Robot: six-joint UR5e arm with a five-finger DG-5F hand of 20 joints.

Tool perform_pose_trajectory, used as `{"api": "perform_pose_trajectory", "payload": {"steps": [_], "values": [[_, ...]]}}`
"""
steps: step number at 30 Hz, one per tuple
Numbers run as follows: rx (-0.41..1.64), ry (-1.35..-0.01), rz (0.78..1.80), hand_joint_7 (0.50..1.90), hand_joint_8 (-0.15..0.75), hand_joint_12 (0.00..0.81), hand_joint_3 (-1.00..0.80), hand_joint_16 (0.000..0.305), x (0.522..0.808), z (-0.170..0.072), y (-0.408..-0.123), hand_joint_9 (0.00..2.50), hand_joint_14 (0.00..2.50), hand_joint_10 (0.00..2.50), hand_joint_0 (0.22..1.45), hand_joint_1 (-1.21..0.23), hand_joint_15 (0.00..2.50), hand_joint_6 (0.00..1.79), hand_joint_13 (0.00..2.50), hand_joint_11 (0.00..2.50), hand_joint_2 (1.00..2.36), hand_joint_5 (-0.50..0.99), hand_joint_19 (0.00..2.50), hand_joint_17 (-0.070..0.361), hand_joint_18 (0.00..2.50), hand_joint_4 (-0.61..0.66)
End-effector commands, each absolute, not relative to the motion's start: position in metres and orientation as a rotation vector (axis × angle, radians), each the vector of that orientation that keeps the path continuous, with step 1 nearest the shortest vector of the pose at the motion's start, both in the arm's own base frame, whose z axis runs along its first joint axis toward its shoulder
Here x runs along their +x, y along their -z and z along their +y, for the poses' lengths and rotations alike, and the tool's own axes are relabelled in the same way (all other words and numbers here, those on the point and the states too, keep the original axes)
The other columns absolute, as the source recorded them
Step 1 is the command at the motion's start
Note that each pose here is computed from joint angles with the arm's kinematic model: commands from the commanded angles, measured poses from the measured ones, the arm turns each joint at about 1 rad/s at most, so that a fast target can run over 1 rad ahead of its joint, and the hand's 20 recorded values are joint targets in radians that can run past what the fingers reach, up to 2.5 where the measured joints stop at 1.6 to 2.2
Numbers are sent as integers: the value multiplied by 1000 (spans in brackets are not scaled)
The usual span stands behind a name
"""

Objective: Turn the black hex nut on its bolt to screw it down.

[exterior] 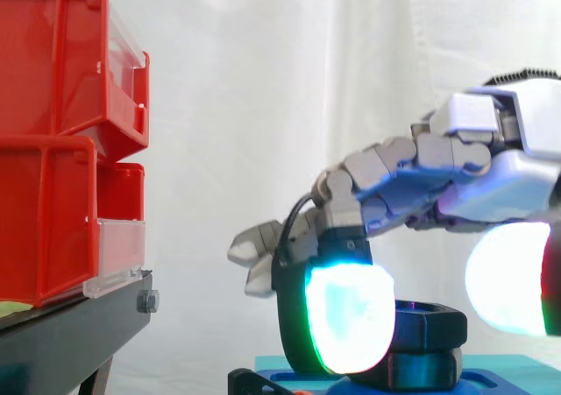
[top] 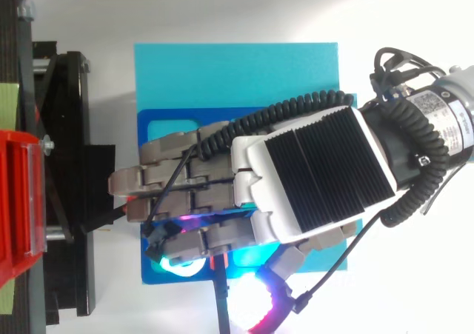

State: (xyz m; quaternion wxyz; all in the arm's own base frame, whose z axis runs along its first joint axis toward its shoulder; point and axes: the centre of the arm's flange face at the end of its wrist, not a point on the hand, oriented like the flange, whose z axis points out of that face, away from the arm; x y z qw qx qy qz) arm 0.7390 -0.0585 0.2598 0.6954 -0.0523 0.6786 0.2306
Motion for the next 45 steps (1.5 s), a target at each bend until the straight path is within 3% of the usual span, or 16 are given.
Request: {"api": "perform_pose_trajectory", "payload": {"steps": [1, 18, 22, 45], "values": [[-116, -507, 1476, 1097, 307, 356, -500, 55, 740, -60, -258, 458, 0, 3, 518, -441, 0, 502, 248, 135, 1000, -105, 212, 125, 339, 231], [-129, -496, 1467, 1072, 308, 355, -500, 55, 741, -60, -257, 458, 0, 5, 518, -441, 0, 502, 249, 133, 1000, -108, 210, 124, 342, 239], [-121, -501, 1483, 1071, 307, 355, -500, 55, 750, -63, -218, 462, 0, 4, 519, -442, 0, 502, 250, 141, 1000, -108, 210, 125, 342, 240], [-120, -525, 1457, 1083, 306, 355, -500, 54, 761, -57, -240, 457, 0, 3, 519, -441, 0, 502, 250, 127, 1000, -108, 204, 121, 331, 237]]}}
